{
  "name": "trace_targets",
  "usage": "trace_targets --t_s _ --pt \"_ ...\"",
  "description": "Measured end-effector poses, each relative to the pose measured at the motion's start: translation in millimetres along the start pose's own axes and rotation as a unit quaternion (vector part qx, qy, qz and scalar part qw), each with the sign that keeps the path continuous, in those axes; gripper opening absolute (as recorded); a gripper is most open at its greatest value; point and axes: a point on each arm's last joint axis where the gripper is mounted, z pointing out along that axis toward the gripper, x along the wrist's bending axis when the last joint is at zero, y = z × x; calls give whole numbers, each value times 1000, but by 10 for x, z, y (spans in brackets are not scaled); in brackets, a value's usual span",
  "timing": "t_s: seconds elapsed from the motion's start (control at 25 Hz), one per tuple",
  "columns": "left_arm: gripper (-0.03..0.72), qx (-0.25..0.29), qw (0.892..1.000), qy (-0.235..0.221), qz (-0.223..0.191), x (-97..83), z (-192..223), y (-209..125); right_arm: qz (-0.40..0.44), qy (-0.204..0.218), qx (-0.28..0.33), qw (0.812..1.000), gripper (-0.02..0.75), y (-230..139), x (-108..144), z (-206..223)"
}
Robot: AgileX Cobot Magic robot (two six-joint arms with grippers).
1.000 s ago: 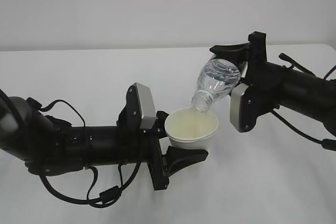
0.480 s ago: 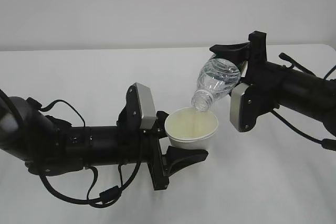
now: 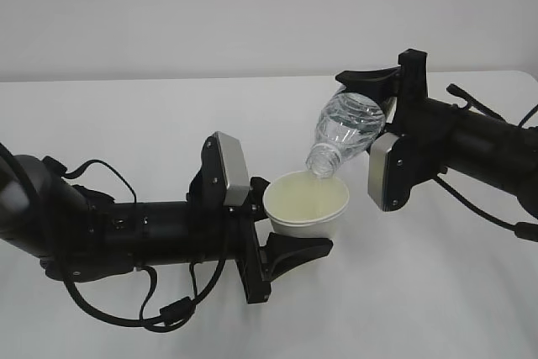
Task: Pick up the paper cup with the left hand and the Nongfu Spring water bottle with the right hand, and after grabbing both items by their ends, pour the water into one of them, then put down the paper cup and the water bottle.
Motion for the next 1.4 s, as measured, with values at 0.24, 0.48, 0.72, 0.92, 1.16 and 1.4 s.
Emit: trace_targets --t_s 0.24,0.48,0.72,0.92,1.16,1.4 --pt "447 0 1000 1 0 2 0 0 0 0 0 1000 458 0 0 0" --pt "447 0 1000 2 -1 4 0 1 0 -5 -1 1000 458 3 -10 0" --pt "446 -1 1000 4 -2 6 0 1 0 -6 -2 1000 458 3 -12 0" --pt "444 -1 1000 4 -2 7 0 2 -2 -7 -2 1000 458 3 -12 0" --pt "440 -1 1000 5 -2 8 0 2 -4 -7 -2 1000 458 3 -12 0" --pt "439 -1 1000 5 -2 8 0 2 -6 -7 -2 1000 458 3 -12 0"
